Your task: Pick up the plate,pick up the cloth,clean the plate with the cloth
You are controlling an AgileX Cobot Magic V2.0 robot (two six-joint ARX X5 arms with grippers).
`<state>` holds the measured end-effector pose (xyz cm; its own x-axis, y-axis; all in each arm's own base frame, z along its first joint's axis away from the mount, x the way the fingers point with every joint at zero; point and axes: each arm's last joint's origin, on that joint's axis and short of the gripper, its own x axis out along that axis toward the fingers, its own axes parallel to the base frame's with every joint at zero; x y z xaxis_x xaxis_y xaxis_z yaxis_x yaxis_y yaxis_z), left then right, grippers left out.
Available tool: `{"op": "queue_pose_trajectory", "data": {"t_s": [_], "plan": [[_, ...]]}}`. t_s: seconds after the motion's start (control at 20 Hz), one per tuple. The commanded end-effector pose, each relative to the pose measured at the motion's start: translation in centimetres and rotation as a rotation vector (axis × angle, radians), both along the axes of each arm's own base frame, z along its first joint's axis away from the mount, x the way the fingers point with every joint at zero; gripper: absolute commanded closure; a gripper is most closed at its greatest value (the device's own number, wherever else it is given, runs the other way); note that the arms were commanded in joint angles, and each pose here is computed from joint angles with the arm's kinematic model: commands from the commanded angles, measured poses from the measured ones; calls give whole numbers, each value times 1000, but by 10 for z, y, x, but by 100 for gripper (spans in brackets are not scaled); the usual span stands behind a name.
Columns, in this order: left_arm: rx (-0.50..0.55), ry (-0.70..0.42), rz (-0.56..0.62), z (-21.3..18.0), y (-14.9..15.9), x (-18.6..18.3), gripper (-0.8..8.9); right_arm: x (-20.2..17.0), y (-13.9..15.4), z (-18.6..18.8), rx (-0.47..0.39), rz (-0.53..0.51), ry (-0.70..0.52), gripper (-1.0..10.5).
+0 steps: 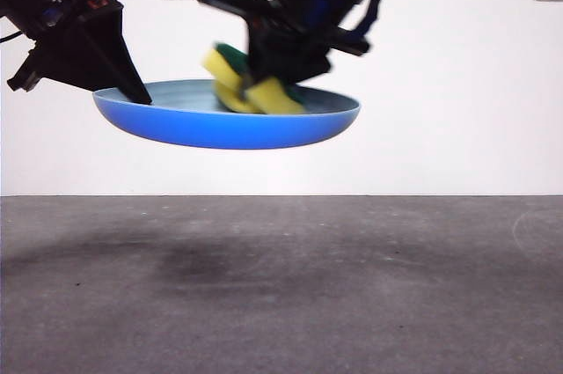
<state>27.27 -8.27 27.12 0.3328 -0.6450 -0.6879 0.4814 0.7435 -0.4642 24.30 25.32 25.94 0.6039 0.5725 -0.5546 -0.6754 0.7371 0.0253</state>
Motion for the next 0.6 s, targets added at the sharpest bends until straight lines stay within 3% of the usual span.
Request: {"op": "queue_pose_trajectory", "data": {"t_s": [0.05,0.2,0.45,0.6], "plan": [[-43,-27,-54,1,-5,0,822,-2,11,-21,3,53,89,959],[-31,-57,-39,3,-4,2,822,-12,20,-33,-29,127,167,959],[314,-159,200,-1,6,9,822,-28,21,-18,-28,157,152,959],[351,-153,222,-9,10,17,822,-36,10,4,-5,129,102,959]]}}
